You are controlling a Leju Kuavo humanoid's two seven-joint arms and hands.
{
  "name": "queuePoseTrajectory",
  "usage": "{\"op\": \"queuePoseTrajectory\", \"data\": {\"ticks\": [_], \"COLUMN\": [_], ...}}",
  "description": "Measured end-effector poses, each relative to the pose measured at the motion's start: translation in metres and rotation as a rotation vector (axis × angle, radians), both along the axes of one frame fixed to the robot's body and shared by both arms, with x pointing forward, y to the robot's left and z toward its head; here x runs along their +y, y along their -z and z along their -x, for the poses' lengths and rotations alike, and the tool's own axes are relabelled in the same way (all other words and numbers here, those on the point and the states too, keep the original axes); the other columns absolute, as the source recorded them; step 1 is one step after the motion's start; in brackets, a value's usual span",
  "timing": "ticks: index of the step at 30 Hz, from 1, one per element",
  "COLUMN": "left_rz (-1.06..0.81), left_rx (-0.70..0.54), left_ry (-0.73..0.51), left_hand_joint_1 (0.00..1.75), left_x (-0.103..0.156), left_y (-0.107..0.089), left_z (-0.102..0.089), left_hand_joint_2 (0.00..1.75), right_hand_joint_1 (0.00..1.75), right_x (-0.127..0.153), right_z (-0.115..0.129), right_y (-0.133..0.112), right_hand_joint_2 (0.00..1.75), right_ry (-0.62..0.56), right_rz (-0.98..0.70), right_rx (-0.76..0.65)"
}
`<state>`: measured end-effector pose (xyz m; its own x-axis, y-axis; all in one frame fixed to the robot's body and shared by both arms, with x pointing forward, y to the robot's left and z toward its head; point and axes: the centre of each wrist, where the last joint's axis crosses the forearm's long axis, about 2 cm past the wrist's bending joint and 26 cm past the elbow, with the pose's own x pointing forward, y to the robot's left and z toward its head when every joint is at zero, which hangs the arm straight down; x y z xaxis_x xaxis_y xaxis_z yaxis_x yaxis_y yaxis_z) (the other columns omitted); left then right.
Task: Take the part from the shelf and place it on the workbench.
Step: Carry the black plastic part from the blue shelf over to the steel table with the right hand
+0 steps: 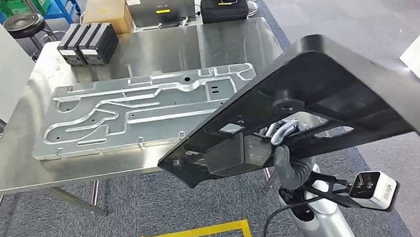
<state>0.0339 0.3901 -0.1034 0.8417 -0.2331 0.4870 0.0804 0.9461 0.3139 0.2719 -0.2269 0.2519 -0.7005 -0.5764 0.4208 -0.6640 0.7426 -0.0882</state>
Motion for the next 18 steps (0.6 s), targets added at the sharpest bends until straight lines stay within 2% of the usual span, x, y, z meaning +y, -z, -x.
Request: {"op": "queuePoseTrajectory", "data": {"ticks": [5,8,10,12,18], "left_rz": [-0.001,-0.002,0.001,0.006,0.024], "left_rx": [0.003,0.001,-0.007,-0.013,-0.022], "left_ry": [-0.001,-0.004,-0.008,-0.009,-0.003], "left_hand_joint_1": [0.0,0.0,0.0,0.0,0.0], "left_x": [0.0,0.0,0.0,-0.001,-0.002], "left_y": [0.0,0.0,0.0,0.0,0.0], "left_z": [0.001,0.002,0.002,0.002,-0.004], "left_hand_joint_2": [1.75,1.75,1.75,1.75,1.75], "right_hand_joint_1": [1.75,1.75,1.75,1.75,1.75], "right_x": [0.0,-0.001,-0.004,-0.01,-0.046], "right_z": [0.0,0.002,0.005,0.002,-0.06], "right_y": [0.001,0.001,-0.001,-0.008,-0.049], "right_hand_joint_2": [1.75,1.75,1.75,1.75,1.75], "right_ry": [0.011,0.063,0.15,0.284,0.669], "right_rz": [-0.001,0.006,0.016,0.038,0.081], "right_rx": [0.0,-0.018,-0.034,-0.043,-0.019]}}
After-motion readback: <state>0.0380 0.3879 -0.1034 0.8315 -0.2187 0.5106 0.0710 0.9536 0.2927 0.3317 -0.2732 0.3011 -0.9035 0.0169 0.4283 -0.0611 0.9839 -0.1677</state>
